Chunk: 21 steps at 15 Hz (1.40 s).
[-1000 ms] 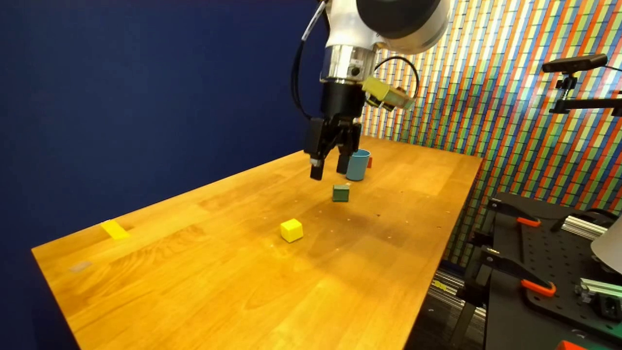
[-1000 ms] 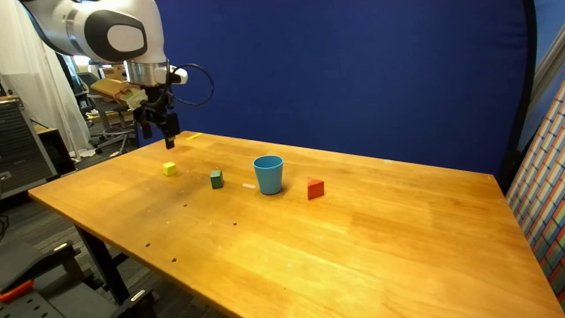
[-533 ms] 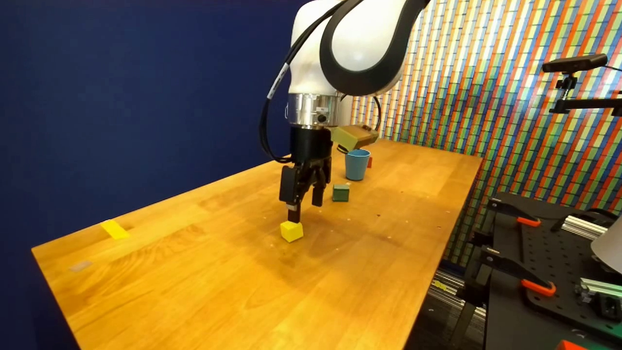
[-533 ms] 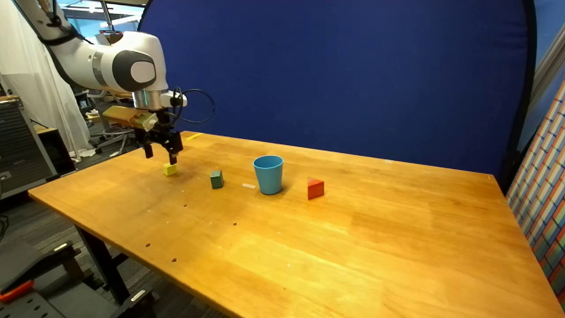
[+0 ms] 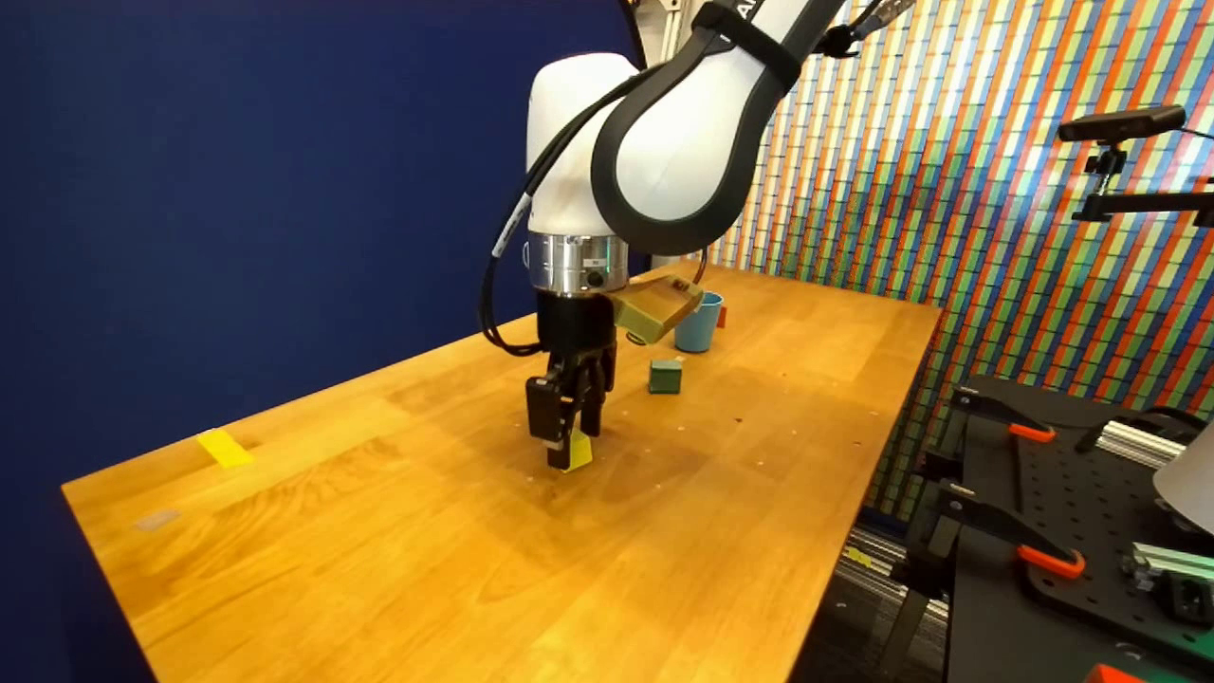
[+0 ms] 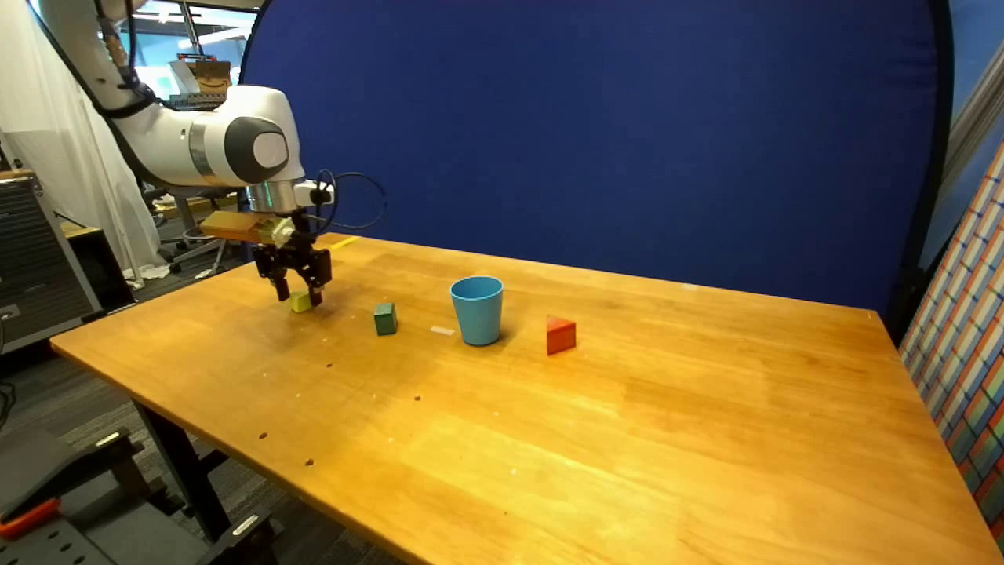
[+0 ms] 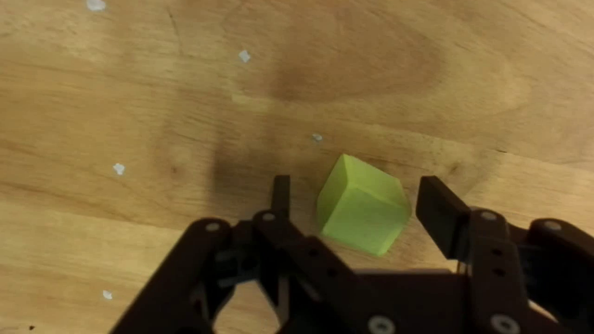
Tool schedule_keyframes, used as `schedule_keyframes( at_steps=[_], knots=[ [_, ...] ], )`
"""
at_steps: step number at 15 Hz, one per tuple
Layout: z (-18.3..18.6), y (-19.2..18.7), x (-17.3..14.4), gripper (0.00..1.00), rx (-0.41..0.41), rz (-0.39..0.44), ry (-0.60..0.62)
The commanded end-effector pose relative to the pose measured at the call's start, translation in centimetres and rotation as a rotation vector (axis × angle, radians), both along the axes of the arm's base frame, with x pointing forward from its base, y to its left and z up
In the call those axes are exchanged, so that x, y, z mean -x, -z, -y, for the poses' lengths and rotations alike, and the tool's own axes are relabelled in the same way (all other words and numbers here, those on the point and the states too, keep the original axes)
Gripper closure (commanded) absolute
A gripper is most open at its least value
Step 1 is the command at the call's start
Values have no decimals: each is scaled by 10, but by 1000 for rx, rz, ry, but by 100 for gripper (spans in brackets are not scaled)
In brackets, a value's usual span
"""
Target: Put the yellow cube inside the blue cup
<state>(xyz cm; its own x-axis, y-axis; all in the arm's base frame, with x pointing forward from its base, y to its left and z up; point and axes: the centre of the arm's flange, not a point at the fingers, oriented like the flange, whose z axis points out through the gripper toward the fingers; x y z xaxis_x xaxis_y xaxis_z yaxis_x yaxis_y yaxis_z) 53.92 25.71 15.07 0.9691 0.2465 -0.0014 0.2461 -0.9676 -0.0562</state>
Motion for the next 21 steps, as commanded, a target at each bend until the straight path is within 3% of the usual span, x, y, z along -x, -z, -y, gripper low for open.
schedule_keyframes(
  at_steps=[1, 4, 7, 13, 17, 21],
  knots=[
    [-10, 9, -14, 58, 22, 39, 7],
    [-2, -3, -15, 79, 40, 51, 44],
    [33, -41, -27, 79, 117, 113, 123],
    [148, -133, -50, 79, 248, 283, 383],
    [210, -156, -50, 79, 273, 290, 537],
    [256, -154, -41, 79, 284, 270, 650]
  ],
)
